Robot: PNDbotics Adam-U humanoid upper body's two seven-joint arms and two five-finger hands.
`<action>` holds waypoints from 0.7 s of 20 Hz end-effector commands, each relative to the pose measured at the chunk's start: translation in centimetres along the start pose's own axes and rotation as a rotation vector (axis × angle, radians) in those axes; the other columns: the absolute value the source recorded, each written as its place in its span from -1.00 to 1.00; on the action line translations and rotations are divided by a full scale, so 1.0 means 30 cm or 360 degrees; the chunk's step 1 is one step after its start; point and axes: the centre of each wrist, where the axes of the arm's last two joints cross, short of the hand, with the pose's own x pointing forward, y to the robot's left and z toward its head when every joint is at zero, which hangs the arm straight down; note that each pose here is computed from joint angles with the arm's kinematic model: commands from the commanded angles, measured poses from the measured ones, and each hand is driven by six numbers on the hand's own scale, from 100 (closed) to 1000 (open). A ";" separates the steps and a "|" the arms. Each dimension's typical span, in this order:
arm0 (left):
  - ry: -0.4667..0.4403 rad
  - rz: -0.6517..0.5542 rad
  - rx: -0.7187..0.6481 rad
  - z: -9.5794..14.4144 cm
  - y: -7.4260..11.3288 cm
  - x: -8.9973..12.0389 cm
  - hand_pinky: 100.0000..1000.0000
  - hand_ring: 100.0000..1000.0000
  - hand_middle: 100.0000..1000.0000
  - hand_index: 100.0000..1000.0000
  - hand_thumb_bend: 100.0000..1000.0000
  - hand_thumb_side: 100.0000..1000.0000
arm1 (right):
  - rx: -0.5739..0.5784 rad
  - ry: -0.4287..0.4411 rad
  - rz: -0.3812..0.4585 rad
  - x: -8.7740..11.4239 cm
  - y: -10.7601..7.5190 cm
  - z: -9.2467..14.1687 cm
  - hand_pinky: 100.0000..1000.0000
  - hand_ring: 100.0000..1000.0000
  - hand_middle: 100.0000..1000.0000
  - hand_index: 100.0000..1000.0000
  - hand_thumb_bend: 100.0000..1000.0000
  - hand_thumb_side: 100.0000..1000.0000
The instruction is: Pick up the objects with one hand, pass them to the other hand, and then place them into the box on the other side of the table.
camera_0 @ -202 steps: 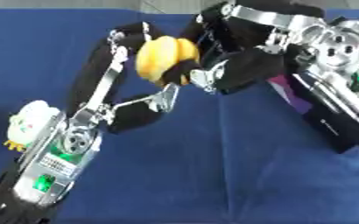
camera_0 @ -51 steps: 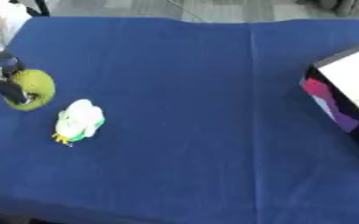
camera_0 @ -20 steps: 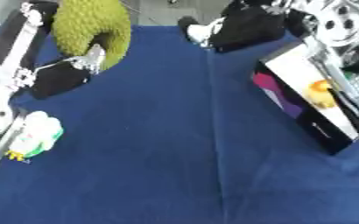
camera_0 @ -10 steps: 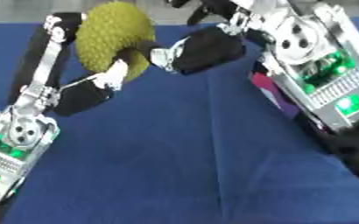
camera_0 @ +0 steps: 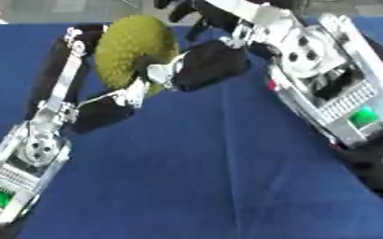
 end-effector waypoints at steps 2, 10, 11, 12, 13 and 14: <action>-0.0136 -0.0023 0.0044 -0.015 0.012 0.019 0.28 -0.12 -0.28 -0.07 -1.00 -0.55 | 0.0150 0.0083 -0.0030 -0.006 -0.001 -0.002 0.44 0.67 0.53 0.68 -0.47 -1.00; -0.0221 -0.0116 0.0039 -0.009 0.008 0.014 0.29 -0.10 -0.26 -0.06 -1.00 -0.58 | 0.0218 0.0148 -0.0056 -0.035 -0.002 -0.029 0.40 0.50 0.04 0.25 -1.00 -1.00; -0.0207 -0.0124 0.0027 -0.007 0.004 0.009 0.31 -0.09 -0.24 -0.02 -1.00 -0.57 | 0.0188 0.0137 -0.0075 -0.035 -0.007 -0.026 0.36 0.42 -0.08 0.11 -1.00 -1.00; -0.0189 -0.0133 0.0015 -0.004 0.001 0.004 0.32 -0.07 -0.22 0.01 -1.00 -0.60 | 0.0156 0.0131 -0.0093 -0.036 -0.010 -0.024 0.34 0.37 -0.14 0.02 -1.00 -1.00; -0.0166 -0.0144 0.0004 -0.002 -0.002 -0.001 0.34 -0.04 -0.17 0.08 -1.00 -0.71 | 0.0130 0.0129 -0.0112 -0.039 -0.011 -0.024 0.33 0.31 -0.22 -0.09 -1.00 -1.00; -0.0137 -0.0156 -0.0009 0.000 -0.004 -0.007 0.36 -0.01 -0.14 0.14 -1.00 -0.78 | 0.0108 0.0130 -0.0129 -0.043 -0.009 -0.025 0.32 0.28 -0.25 -0.14 -1.00 -1.00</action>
